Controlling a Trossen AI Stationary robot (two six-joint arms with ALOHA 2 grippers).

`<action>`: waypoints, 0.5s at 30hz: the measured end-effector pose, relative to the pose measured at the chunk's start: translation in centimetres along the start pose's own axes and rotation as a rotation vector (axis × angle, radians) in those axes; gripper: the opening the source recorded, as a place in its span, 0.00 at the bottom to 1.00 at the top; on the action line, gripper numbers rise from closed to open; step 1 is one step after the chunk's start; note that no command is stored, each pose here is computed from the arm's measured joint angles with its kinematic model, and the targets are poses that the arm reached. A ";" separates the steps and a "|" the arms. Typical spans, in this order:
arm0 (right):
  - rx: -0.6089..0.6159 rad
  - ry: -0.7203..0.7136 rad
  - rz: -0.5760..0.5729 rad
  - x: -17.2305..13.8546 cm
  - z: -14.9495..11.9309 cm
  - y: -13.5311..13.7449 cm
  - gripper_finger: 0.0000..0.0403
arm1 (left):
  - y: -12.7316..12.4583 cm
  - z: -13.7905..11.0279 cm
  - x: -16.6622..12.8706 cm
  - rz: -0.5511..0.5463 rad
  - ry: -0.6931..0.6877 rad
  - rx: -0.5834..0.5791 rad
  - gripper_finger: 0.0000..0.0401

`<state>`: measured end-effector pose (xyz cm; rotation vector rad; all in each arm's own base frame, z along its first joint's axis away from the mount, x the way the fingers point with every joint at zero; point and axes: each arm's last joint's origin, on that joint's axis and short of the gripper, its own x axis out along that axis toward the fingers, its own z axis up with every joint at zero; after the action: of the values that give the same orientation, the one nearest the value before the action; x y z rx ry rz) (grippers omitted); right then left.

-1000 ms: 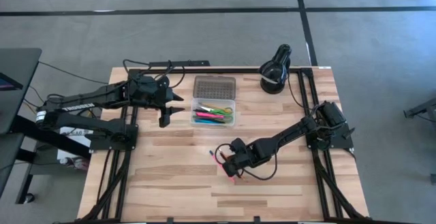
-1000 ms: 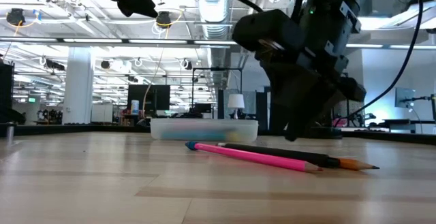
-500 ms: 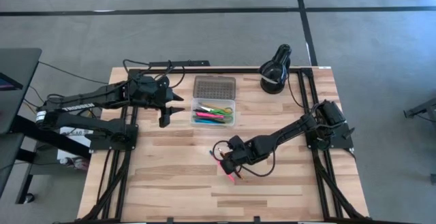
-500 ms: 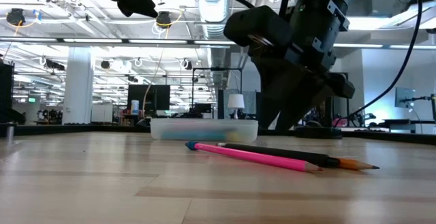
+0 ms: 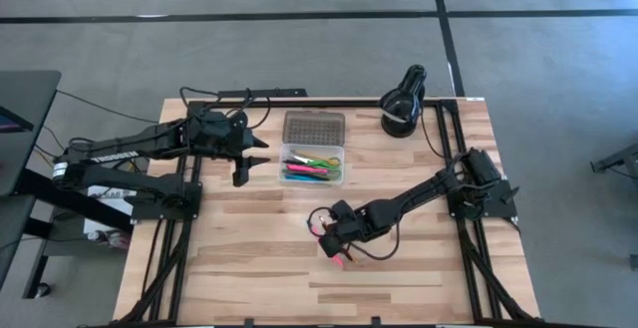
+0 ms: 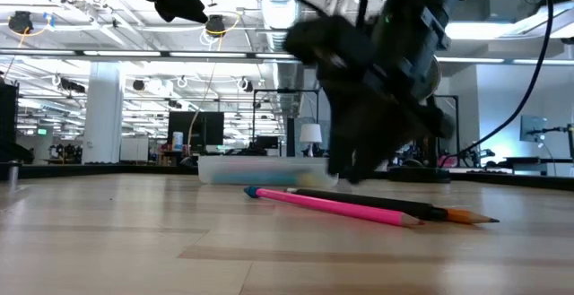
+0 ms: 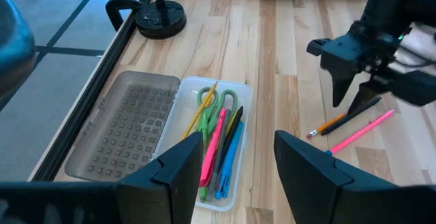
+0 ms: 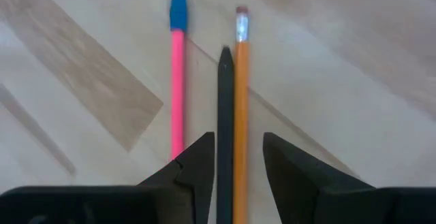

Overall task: Pick & place school supplies into a supply box
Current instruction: Put the black pen into the supply box

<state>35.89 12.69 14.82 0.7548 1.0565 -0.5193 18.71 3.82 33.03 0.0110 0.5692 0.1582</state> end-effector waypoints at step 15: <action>-0.102 0.049 0.045 2.0 0.5 3.7 0.29 | 0.0 0.0 0.0 0.000 -0.001 0.010 0.44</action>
<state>39.64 14.68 14.22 0.7024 1.1002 -0.4069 18.71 3.82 33.05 0.0207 0.5692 0.1552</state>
